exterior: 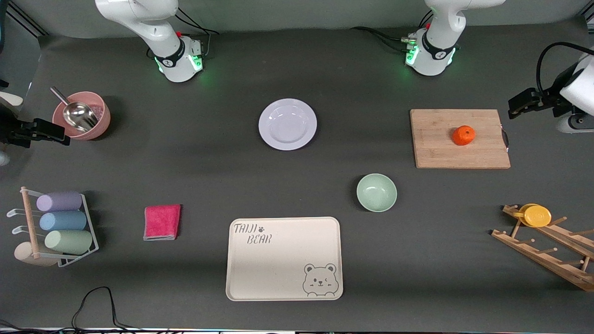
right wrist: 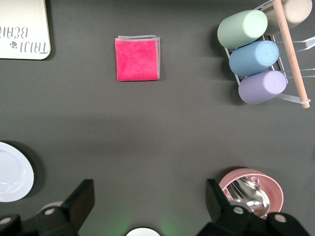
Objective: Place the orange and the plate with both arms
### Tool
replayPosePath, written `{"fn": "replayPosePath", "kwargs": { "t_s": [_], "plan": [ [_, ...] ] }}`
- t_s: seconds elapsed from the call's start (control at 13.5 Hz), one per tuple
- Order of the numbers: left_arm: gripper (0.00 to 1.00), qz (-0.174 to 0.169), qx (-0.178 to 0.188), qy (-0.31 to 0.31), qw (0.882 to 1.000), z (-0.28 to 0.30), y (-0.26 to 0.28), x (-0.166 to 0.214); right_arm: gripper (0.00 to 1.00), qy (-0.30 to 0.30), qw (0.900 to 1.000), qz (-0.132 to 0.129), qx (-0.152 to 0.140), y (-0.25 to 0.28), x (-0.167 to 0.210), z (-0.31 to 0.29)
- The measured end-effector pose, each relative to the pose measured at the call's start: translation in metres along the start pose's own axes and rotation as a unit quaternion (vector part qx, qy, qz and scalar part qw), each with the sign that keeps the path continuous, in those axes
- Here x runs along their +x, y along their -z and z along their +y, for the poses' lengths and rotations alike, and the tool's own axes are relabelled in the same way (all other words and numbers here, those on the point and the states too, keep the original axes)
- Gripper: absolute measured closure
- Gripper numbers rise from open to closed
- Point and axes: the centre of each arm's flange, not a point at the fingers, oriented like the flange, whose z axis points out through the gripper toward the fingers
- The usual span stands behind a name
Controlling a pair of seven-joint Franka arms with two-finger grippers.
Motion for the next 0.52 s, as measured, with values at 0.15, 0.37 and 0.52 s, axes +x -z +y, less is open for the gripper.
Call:
{"fn": "replayPosePath", "kwargs": {
  "t_s": [0.15, 0.37, 0.52],
  "plan": [
    [0.0, -0.002, 0.0, -0.001, 1.0, -0.0001, 0.0005, -0.0004, 0.0, 0.0, 1.0, 0.0, 0.0, 0.0, 0.0, 0.0],
    [0.0, -0.003, 0.0, -0.001, 1.0, 0.0003, 0.0001, -0.0001, 0.0, 0.0, 1.0, 0.0, 0.0, 0.0, 0.0, 0.0],
    [0.0, -0.004, 0.0, -0.001, 1.0, 0.0007, -0.0002, -0.0003, 0.0, 0.0, 1.0, 0.0, 0.0, 0.0, 0.0, 0.0]
  ]
}}
